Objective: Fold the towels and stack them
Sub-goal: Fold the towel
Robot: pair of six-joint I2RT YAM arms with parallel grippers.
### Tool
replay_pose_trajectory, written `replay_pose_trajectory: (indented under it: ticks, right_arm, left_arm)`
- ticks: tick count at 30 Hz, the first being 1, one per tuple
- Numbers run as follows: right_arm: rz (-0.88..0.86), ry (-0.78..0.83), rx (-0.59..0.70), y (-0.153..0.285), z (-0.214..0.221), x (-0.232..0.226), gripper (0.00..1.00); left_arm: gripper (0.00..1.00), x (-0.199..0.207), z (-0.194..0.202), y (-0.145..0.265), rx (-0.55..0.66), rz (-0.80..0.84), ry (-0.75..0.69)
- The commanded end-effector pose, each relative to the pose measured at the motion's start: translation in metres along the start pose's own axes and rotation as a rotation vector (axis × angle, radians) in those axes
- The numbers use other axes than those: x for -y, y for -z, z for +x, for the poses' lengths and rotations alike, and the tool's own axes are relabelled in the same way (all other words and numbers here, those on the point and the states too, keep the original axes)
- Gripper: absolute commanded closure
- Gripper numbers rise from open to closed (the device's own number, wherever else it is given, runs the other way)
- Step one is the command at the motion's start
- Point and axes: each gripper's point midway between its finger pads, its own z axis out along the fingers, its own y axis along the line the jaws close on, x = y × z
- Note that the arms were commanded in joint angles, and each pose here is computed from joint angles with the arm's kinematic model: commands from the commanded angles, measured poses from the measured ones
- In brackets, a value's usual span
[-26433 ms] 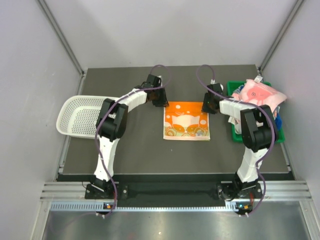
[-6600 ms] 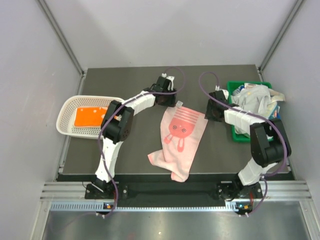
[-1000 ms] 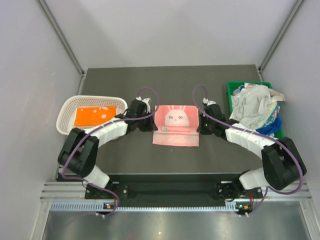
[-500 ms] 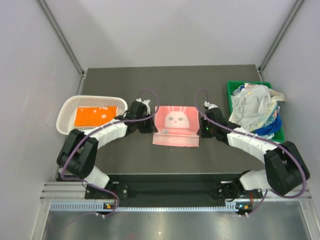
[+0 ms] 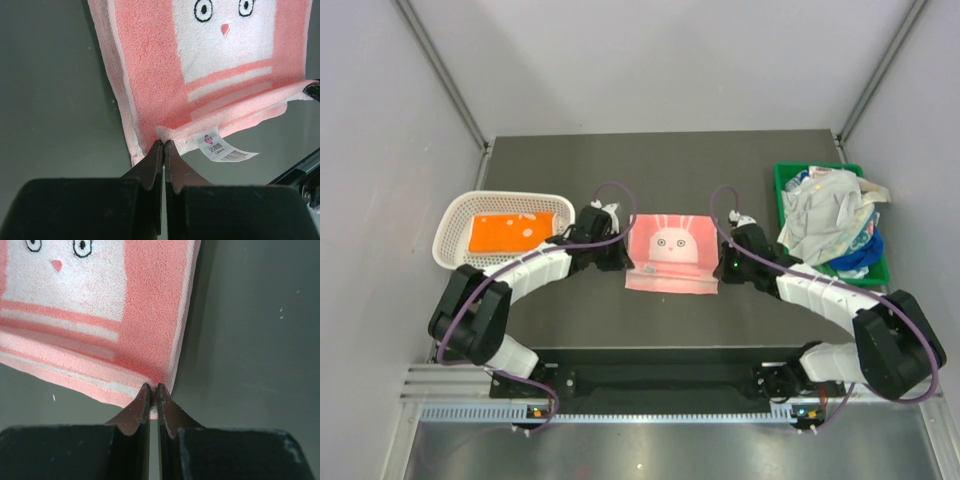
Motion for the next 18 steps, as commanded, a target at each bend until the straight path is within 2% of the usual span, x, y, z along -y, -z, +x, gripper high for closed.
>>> replay_pose_trajectory:
  ticks: [1, 7, 9, 13, 18]
  right_arm:
    - [0.032, 0.001, 0.004, 0.001, 0.007, 0.007, 1.0]
    - [0.033, -0.003, -0.01, -0.002, 0.016, 0.009, 1.0]
    - [0.036, -0.003, -0.012, -0.002, 0.019, 0.011, 0.96]
    - [0.029, -0.004, -0.006, 0.001, 0.019, 0.01, 0.87]
    - [0.002, 0.002, 0.011, 0.016, 0.015, 0.006, 0.71]
  left_arm:
    - [1.0, -0.012, 0.004, 0.005, 0.008, -0.042, 0.004]
    - [1.0, -0.016, 0.014, -0.001, -0.017, -0.043, 0.012]
    - [0.99, -0.016, 0.018, -0.003, -0.034, -0.041, 0.015]
    - [0.89, -0.016, 0.023, -0.003, -0.044, -0.036, 0.013]
    - [0.7, -0.013, 0.022, 0.01, -0.048, -0.039, -0.003]
